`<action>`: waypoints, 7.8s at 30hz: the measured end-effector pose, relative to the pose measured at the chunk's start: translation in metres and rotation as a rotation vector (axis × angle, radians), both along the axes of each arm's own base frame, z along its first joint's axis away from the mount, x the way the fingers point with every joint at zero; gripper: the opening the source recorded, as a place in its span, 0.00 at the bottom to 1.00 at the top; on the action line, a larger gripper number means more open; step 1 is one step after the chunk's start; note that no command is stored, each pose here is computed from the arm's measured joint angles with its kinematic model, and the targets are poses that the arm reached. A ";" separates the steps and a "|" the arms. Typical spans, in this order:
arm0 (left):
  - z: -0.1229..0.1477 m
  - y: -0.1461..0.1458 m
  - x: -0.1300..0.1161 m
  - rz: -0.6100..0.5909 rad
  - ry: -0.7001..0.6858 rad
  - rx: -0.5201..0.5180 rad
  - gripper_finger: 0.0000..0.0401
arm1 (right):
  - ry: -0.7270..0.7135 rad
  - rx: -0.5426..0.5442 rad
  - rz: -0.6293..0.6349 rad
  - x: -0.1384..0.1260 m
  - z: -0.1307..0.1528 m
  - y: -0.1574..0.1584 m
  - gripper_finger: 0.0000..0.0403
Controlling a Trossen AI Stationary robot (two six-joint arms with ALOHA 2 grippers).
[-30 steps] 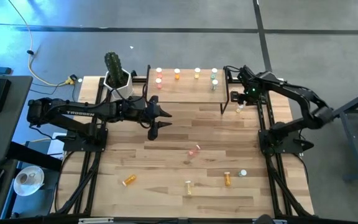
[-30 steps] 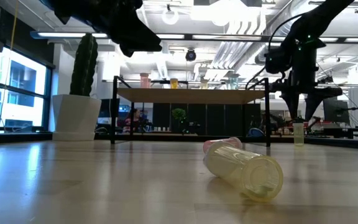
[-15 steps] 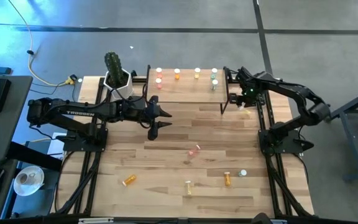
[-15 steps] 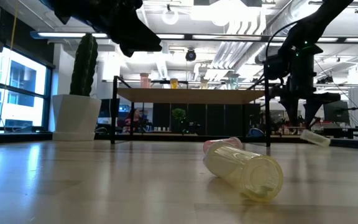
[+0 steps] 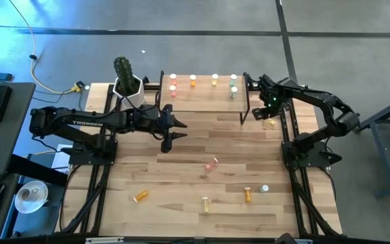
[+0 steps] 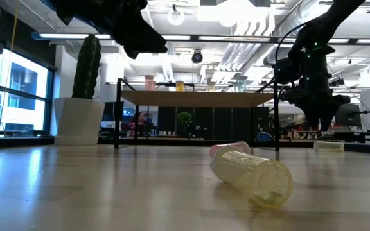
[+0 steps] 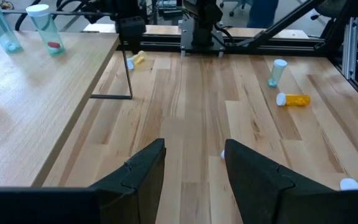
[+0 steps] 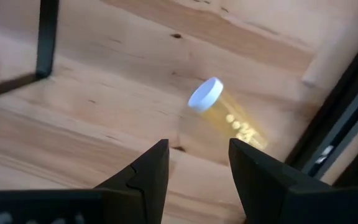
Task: Pick and place medicine bottles onto shelf by color
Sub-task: Put the top yellow pill bottle aligned with the other yellow pill bottle on the shelf
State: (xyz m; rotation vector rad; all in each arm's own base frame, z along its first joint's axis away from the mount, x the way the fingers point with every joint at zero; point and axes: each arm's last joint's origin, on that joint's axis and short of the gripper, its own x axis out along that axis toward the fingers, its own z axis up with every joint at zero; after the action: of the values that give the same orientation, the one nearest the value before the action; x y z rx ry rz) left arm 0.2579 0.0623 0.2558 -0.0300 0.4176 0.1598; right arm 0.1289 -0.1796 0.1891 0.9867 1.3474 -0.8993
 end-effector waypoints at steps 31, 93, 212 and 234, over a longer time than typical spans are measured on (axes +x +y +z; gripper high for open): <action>0.000 0.000 0.000 0.003 -0.001 -0.007 0.40 | 0.281 0.093 0.279 0.016 -0.046 -0.004 0.39; -0.002 0.000 -0.001 0.011 0.017 -0.029 0.40 | 0.371 0.034 0.108 0.014 -0.035 0.005 0.25; 0.021 -0.014 0.019 -0.060 -0.308 -0.044 0.36 | -1.314 -0.926 1.026 0.202 0.073 0.170 0.25; 0.024 -0.014 0.019 -0.062 -0.339 -0.037 0.24 | -1.347 -0.945 1.003 0.202 0.077 0.170 0.25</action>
State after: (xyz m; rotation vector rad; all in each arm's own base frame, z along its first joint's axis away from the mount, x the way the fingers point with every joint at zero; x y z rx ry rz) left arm 0.2772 0.0480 0.2799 -0.0793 0.0832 0.0836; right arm 0.3309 -0.0096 0.2664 -0.0385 0.0404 0.0787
